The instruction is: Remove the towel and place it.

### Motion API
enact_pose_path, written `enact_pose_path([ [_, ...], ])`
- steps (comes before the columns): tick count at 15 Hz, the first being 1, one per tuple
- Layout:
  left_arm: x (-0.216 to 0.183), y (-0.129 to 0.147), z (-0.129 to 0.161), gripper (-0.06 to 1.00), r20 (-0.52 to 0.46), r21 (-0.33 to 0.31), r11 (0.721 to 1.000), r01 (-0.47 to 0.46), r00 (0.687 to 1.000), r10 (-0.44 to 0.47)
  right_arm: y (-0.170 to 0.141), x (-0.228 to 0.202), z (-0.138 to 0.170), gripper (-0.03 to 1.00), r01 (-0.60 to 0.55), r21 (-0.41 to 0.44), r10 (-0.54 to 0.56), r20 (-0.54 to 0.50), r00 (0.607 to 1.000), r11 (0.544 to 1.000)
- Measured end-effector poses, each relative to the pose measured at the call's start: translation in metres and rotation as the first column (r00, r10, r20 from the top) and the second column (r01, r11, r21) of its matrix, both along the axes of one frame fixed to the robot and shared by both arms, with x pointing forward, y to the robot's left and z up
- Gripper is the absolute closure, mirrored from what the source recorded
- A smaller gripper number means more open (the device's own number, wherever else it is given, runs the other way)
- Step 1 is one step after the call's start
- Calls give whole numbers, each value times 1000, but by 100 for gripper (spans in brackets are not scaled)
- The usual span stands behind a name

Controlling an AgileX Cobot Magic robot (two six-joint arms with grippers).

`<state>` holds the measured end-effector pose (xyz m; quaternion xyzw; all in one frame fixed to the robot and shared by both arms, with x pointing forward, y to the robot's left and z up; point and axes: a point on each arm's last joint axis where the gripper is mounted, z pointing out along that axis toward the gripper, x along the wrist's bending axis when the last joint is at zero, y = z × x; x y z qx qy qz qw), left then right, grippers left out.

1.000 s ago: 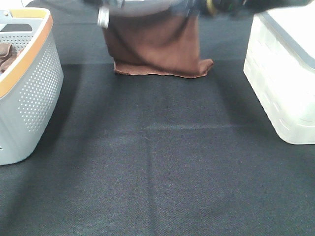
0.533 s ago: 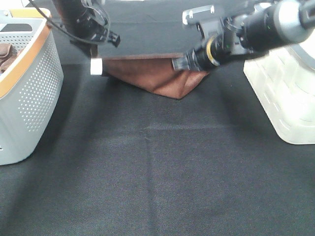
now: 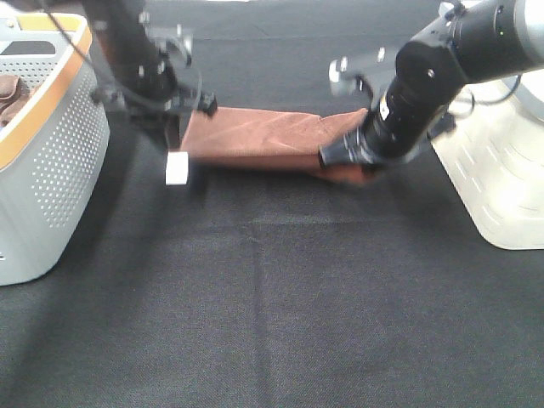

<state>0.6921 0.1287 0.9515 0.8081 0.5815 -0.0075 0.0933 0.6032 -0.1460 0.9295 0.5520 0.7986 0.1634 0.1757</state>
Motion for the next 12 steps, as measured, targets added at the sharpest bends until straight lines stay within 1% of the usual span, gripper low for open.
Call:
enact_pose_path([
  [1,-9,2,-8,94,-46,15,1000,3,999,-3,1,-5,-2,97,-12,5,12,-61,998,1000],
  [3,-24,2,-9,94,-84,29,999,13,996,-11,1,-13,-5,97,-6,13,8,-157,988,1000],
  [4,-24,2,-9,94,-84,29,999,13,996,-11,1,-13,-5,97,-6,13,8,-157,988,1000],
  [6,-44,-1,-12,94,-139,32,999,29,990,-25,-1,-21,-8,97,2,-14,-6,-247,969,1000],
  [9,-65,-10,-33,94,-224,55,996,64,973,-51,-3,-29,-9,97,26,-29,-34,-335,942,999],
  [11,-73,-16,-39,94,-247,64,995,80,967,-62,-4,-32,-10,97,29,-42,-42,-367,929,999],
  [12,-74,-16,-39,92,-250,70,996,63,967,-44,-4,-33,-10,97,29,-47,-44,-375,926,998],
])
